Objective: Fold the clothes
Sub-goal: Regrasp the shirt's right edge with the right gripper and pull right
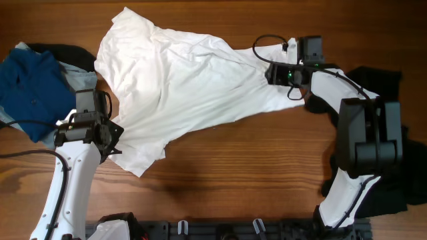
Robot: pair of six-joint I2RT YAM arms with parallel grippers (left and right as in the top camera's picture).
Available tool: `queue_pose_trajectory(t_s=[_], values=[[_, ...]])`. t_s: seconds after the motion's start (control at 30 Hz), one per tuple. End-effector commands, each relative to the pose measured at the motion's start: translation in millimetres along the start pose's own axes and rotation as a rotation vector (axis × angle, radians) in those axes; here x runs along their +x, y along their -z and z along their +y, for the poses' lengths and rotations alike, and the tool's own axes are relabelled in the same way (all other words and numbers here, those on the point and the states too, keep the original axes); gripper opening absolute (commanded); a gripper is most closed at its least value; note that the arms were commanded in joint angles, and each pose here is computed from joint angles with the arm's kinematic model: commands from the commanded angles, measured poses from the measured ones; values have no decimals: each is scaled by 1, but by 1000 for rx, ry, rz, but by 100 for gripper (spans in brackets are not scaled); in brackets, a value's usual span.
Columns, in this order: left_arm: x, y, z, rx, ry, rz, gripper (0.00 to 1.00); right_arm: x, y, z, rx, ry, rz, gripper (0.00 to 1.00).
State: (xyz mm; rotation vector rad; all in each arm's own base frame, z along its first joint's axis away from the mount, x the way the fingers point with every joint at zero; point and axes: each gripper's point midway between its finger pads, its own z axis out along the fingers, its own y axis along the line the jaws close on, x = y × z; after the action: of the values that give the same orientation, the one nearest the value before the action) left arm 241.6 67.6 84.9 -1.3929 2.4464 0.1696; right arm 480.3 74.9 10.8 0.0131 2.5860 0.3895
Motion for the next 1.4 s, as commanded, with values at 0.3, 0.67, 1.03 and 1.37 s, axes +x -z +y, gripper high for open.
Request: queue_pose_trajectory(t_s=[0.3,0.67,1.03,1.37], values=[[-4,0,-1,6,1,-11,4,-29,111,-11,115,-111,-45,92],[-4,0,-1,6,1,-11,4,79,94,-86,253,-314,290,34],[-3,0,-1,9,1,-7,4,109,101,-232,549,-644,282,38],[-1,0,-3,20,1,7,4,43,150,-125,-7,-512,305,70]])
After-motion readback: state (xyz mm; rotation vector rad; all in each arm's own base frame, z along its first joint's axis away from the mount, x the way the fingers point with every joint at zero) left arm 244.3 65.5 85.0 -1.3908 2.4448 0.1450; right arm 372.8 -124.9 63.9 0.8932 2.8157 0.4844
